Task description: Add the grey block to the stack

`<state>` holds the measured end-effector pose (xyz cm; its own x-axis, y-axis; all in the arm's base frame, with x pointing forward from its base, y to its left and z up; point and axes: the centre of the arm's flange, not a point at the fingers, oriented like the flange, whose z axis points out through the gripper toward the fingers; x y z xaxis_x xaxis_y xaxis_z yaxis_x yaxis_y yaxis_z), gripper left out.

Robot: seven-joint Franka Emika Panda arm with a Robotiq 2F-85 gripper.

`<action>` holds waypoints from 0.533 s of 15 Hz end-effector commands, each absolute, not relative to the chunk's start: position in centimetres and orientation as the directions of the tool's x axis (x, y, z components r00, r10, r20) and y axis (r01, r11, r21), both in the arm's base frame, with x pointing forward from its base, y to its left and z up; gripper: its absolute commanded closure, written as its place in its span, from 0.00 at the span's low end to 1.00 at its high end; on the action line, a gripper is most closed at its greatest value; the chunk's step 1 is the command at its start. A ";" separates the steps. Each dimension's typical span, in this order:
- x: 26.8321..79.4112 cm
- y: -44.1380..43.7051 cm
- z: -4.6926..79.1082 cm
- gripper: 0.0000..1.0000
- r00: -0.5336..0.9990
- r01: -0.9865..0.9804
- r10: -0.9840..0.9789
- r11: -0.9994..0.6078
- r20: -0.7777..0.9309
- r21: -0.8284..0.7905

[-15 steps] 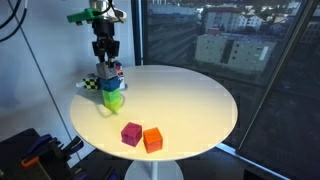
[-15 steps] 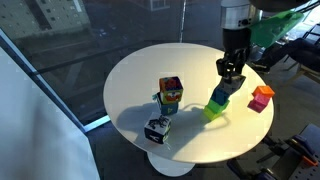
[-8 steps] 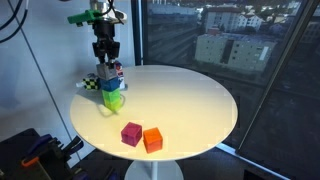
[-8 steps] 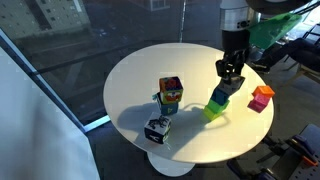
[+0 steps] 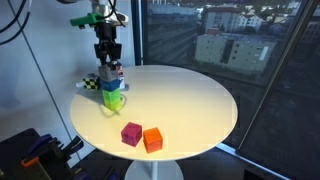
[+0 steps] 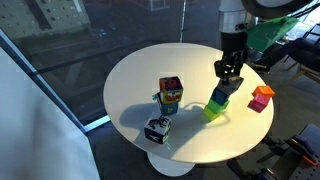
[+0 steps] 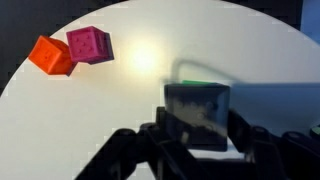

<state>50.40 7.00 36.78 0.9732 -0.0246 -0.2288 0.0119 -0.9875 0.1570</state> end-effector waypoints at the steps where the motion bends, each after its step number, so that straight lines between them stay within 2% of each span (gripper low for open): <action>1: 50.9 6.5 37.2 0.08 0.975 0.020 -0.015 -0.988 -0.223 0.154; 2: 50.7 6.6 37.7 0.01 0.974 0.021 -0.014 -0.988 -0.224 0.153; 8: 50.4 6.5 38.3 0.00 0.976 0.021 -0.011 -0.989 -0.216 0.144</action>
